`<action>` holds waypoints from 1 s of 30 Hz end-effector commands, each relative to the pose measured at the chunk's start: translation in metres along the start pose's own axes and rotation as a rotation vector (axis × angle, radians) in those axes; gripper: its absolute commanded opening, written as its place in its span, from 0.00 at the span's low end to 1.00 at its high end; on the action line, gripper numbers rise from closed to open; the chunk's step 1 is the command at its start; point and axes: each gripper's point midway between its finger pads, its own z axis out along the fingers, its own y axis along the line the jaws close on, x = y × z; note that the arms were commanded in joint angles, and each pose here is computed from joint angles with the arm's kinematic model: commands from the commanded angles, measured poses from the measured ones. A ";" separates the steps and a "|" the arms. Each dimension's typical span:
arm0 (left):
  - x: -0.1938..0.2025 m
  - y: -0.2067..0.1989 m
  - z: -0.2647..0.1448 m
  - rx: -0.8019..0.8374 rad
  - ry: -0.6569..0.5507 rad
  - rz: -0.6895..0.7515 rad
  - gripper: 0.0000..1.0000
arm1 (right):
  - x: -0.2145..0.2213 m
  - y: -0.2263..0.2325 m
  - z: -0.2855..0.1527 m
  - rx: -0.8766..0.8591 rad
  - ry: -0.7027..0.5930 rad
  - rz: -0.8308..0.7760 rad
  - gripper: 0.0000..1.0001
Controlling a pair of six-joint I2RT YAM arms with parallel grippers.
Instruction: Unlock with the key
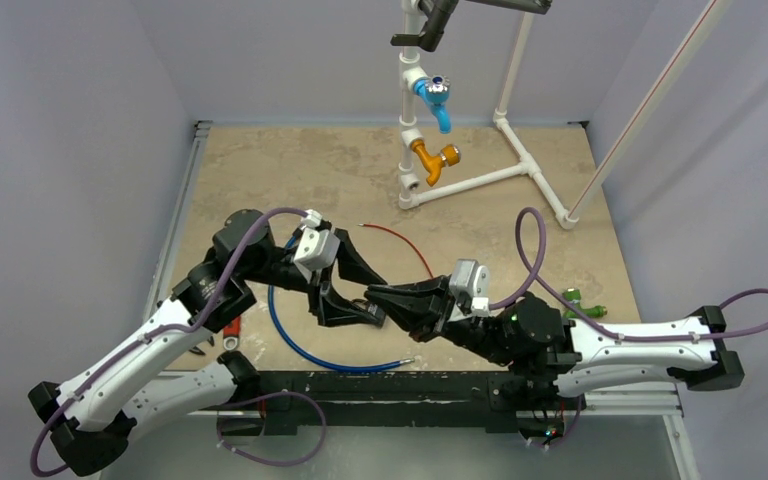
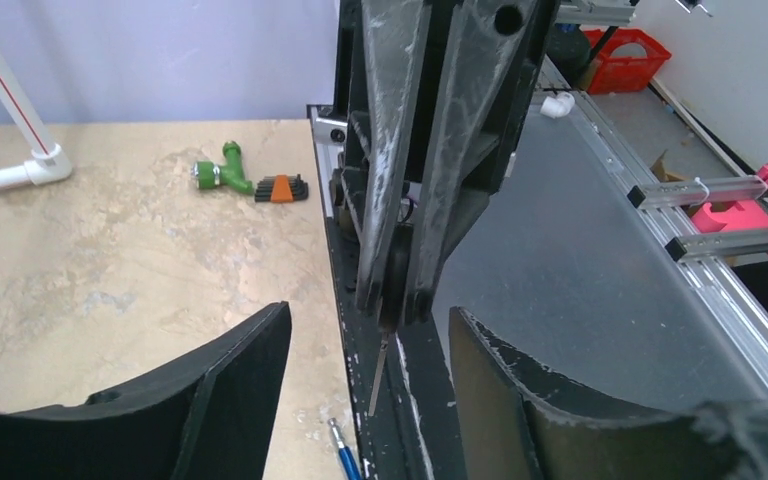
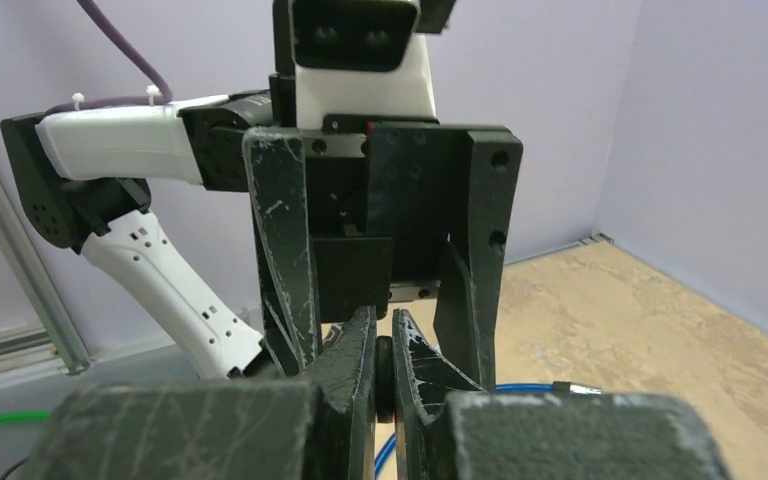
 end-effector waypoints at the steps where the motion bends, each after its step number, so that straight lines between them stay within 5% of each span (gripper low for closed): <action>1: -0.017 -0.013 -0.006 0.025 -0.056 0.043 0.52 | -0.041 0.001 0.007 0.000 -0.130 0.047 0.00; 5: -0.009 -0.018 -0.009 0.032 -0.036 0.057 0.18 | -0.043 0.000 0.007 0.009 -0.147 0.053 0.00; 10: -0.002 -0.019 -0.013 0.018 -0.028 0.077 0.13 | -0.041 0.003 0.011 0.001 -0.141 0.056 0.00; 12: -0.003 -0.016 -0.014 -0.004 -0.033 0.090 0.00 | -0.037 0.005 0.013 -0.008 -0.128 0.054 0.00; 15: -0.003 -0.012 -0.018 -0.042 -0.021 0.150 0.00 | -0.034 0.008 0.013 -0.018 -0.114 0.069 0.00; 16: 0.000 -0.009 -0.020 -0.061 -0.004 0.176 0.00 | -0.032 0.008 0.012 -0.022 -0.097 0.074 0.05; 18: 0.007 -0.003 -0.026 -0.093 0.048 0.249 0.00 | -0.032 0.009 0.008 -0.032 -0.059 0.073 0.32; 22: 0.028 0.006 -0.043 -0.137 0.194 0.401 0.00 | -0.046 0.009 -0.009 -0.078 0.034 0.072 0.59; 30: 0.039 0.008 -0.056 -0.158 0.301 0.432 0.00 | -0.034 0.031 -0.013 -0.295 0.382 -0.103 0.70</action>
